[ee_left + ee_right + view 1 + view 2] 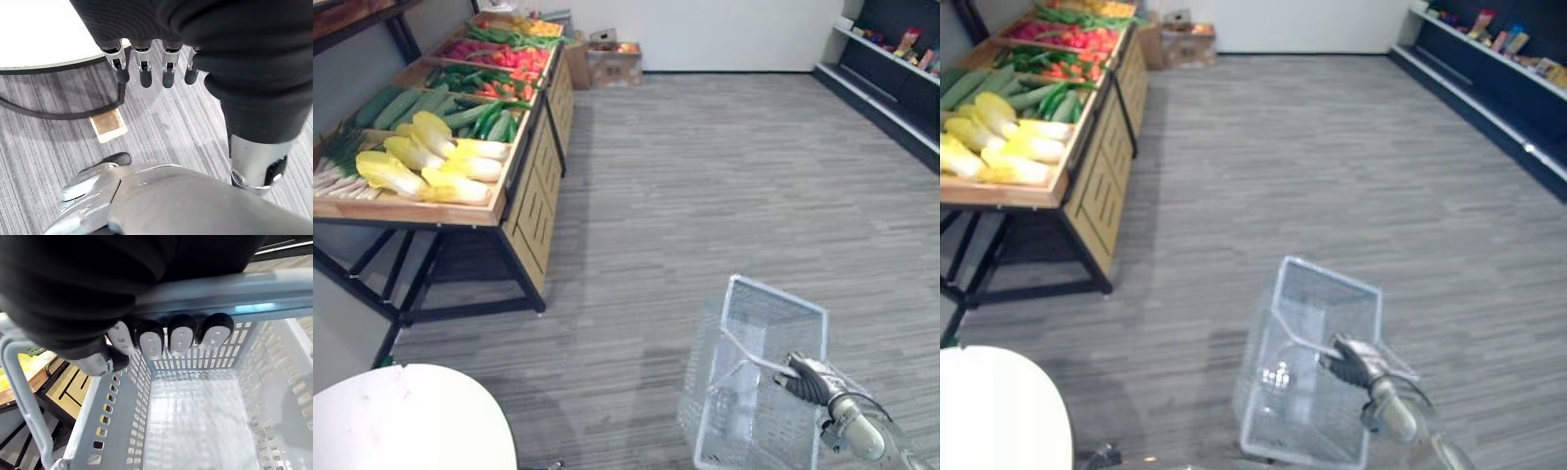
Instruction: Pick vegetable in the basket
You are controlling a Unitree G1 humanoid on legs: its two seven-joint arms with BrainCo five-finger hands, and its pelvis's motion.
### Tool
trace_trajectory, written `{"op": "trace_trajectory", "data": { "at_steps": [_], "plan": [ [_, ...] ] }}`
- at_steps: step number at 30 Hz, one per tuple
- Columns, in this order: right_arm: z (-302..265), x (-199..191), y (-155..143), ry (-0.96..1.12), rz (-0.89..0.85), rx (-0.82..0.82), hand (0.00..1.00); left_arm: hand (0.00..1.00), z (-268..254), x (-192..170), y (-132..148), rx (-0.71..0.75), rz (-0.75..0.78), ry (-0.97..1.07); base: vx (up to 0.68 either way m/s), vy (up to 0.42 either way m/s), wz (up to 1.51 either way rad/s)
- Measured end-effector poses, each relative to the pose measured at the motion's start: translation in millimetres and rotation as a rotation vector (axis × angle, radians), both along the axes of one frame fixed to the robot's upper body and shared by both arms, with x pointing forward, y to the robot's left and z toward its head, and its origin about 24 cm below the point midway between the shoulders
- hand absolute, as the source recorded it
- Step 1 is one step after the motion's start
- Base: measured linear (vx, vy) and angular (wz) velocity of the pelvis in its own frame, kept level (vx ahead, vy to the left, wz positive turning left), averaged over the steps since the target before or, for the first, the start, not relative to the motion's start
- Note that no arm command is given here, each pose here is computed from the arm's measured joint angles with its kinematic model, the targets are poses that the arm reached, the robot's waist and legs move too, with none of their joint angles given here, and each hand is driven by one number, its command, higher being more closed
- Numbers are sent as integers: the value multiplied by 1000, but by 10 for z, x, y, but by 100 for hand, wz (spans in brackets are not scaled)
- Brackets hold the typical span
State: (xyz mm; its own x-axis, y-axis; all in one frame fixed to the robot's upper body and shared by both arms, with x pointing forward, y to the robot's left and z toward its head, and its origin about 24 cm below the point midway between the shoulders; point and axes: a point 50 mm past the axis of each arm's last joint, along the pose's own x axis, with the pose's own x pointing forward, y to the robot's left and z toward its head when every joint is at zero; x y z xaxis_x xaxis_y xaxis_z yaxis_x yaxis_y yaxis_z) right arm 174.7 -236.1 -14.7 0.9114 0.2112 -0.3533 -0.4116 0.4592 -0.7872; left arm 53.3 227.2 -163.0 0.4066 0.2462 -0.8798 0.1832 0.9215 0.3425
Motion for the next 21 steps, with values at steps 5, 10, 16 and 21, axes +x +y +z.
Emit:
{"op": "trace_trajectory", "data": {
  "at_steps": [5, 10, 16, 21],
  "plan": [
    [-53, -42, -69, 23, -46, 1, 100, 0, 1, 1, 2, 7, -19, 3, -43, -39, -9],
    [-85, -88, -88, 34, -83, 11, 100, 0, 1, -5, 4, 9, -20, 5, 32, -32, -12],
    [-151, -75, -28, 37, -124, 68, 100, 0, 32, 93, 39, 27, -9, -34, 51, -39, -6],
    [-172, -39, 45, 39, -116, 92, 100, 0, 71, 171, 85, 37, 92, -96, 5, -122, 14]
  ]
}}
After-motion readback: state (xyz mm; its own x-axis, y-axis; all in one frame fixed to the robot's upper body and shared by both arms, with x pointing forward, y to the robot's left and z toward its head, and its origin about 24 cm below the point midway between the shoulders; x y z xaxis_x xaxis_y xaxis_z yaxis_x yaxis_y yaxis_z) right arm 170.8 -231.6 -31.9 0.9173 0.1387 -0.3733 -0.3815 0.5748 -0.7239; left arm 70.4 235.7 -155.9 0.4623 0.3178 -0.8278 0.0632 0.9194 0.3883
